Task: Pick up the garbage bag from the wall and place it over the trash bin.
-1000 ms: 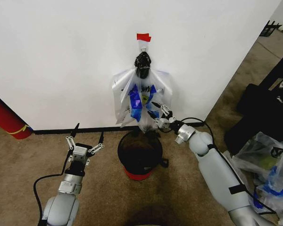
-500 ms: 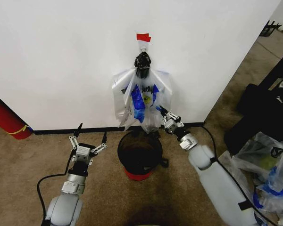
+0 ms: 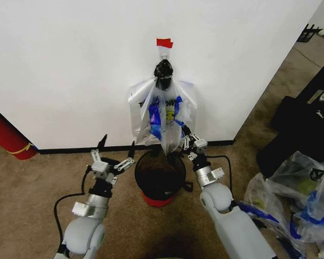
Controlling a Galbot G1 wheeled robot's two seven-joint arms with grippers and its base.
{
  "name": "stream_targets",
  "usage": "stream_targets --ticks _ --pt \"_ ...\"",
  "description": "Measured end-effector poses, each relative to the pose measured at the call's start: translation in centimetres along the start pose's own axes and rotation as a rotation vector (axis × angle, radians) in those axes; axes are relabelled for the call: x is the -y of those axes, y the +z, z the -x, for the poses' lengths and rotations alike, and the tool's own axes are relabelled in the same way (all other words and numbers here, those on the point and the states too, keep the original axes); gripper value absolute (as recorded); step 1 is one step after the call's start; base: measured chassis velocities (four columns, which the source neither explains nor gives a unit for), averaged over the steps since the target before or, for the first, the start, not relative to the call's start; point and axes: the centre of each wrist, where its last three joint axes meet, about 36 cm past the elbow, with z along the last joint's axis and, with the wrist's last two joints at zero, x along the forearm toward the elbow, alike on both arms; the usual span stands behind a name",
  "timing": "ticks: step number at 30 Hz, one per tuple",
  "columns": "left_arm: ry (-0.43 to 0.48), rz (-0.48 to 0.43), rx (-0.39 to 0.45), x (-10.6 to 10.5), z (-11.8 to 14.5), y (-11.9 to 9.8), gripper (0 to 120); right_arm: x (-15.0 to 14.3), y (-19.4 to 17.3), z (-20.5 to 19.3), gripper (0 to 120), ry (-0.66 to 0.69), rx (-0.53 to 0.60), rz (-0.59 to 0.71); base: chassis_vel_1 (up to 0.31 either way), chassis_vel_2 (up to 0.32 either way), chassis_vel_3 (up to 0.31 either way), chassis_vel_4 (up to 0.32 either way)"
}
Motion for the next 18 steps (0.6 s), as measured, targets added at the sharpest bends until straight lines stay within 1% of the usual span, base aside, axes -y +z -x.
stream_targets --ticks 1,3,5,9,13,14,18 --pt "0.008 -0.008 -0.016 0.2 0.4 -0.2 100 -0.7 -0.2 0.0 0 0.016 0.008 0.057 0.000 0.000 0.000 0.000" --pt "0.027 -0.035 -0.075 0.9 1.3 -0.5 100 -2.2 -0.5 0.0 0 0.051 0.020 0.189 0.000 0.000 0.000 0.000" --pt "0.038 -0.053 -0.121 1.4 1.4 -0.7 100 -3.2 -0.3 0.2 0 0.060 0.019 0.251 0.000 0.000 0.000 0.000" --pt "0.050 -0.085 -0.173 2.3 1.8 -0.7 100 -4.1 0.3 0.4 0 0.056 0.012 0.281 0.000 0.000 0.000 0.000" --pt "0.078 -0.148 -0.232 3.7 3.3 0.5 100 -4.5 0.5 0.2 0 0.062 0.008 0.292 0.000 0.000 0.000 0.000" --pt "0.078 -0.148 -0.232 3.7 3.3 0.5 100 -4.5 0.5 0.2 0 0.062 0.008 0.292 0.000 0.000 0.000 0.000" --pt "0.095 -0.229 -0.287 5.0 5.7 1.2 98 -4.6 0.4 0.0 0 0.074 0.012 0.297 0.000 0.000 0.000 0.000"
